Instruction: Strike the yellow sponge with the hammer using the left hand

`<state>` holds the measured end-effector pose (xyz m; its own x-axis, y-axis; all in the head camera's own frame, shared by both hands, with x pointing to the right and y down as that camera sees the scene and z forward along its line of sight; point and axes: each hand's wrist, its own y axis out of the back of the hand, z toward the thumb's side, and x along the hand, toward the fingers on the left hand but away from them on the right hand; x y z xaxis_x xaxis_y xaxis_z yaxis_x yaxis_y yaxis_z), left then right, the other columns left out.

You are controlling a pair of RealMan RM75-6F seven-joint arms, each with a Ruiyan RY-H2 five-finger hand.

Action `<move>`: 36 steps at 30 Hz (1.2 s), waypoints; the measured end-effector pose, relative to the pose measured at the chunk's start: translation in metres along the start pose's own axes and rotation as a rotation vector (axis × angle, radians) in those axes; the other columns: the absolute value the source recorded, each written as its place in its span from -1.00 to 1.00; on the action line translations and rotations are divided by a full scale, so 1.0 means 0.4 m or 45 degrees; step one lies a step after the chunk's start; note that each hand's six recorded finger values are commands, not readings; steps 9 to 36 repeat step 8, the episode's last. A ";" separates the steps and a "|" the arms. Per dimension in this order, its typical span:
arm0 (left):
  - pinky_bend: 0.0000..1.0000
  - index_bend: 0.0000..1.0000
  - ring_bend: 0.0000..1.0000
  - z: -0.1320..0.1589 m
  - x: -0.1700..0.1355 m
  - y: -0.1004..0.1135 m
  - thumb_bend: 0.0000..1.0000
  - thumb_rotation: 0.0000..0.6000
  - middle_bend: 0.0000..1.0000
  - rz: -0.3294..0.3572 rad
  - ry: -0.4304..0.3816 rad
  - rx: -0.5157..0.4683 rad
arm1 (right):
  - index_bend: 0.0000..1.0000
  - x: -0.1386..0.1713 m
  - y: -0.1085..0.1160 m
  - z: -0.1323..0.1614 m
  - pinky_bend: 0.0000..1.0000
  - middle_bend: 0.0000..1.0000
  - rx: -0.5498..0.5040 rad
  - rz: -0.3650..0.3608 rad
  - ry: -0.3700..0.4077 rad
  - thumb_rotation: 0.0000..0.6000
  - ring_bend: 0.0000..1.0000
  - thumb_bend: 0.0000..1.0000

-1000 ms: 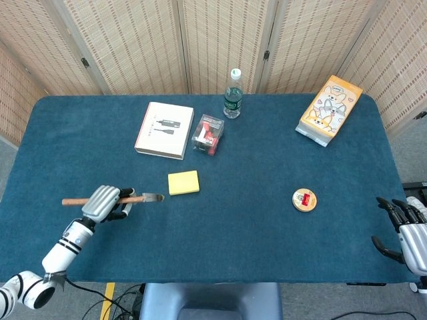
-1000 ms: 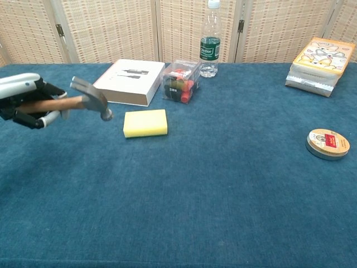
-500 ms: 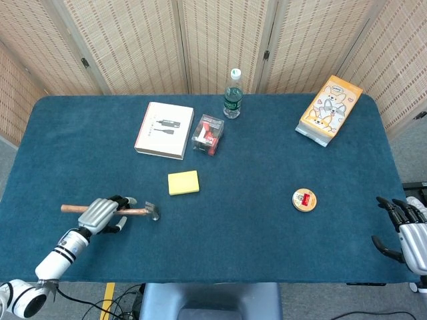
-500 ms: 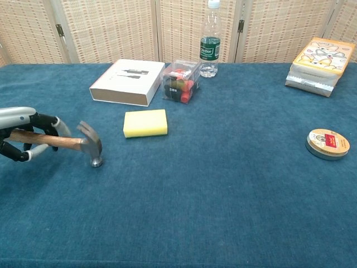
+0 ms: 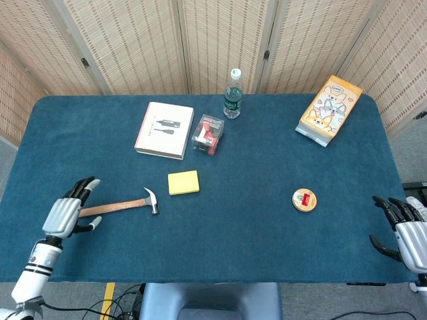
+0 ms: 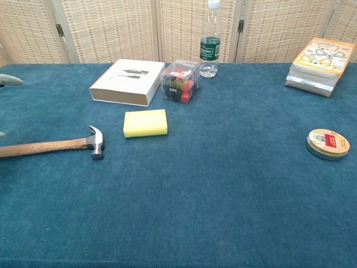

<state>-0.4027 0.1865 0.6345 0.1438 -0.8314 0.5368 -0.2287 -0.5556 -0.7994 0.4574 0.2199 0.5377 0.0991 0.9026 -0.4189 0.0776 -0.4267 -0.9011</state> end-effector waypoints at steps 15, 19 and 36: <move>-0.53 -0.79 -1.00 -0.095 -0.162 0.053 -0.34 1.00 -0.85 0.167 0.218 0.131 | -0.76 -0.011 -0.005 0.010 -0.61 -0.47 -0.014 -0.002 0.036 1.00 -0.72 -0.60; -0.53 -0.79 -1.00 -0.095 -0.162 0.053 -0.34 1.00 -0.85 0.167 0.218 0.131 | -0.76 -0.011 -0.005 0.010 -0.61 -0.47 -0.014 -0.002 0.036 1.00 -0.72 -0.60; -0.53 -0.79 -1.00 -0.095 -0.162 0.053 -0.34 1.00 -0.85 0.167 0.218 0.131 | -0.76 -0.011 -0.005 0.010 -0.61 -0.47 -0.014 -0.002 0.036 1.00 -0.72 -0.60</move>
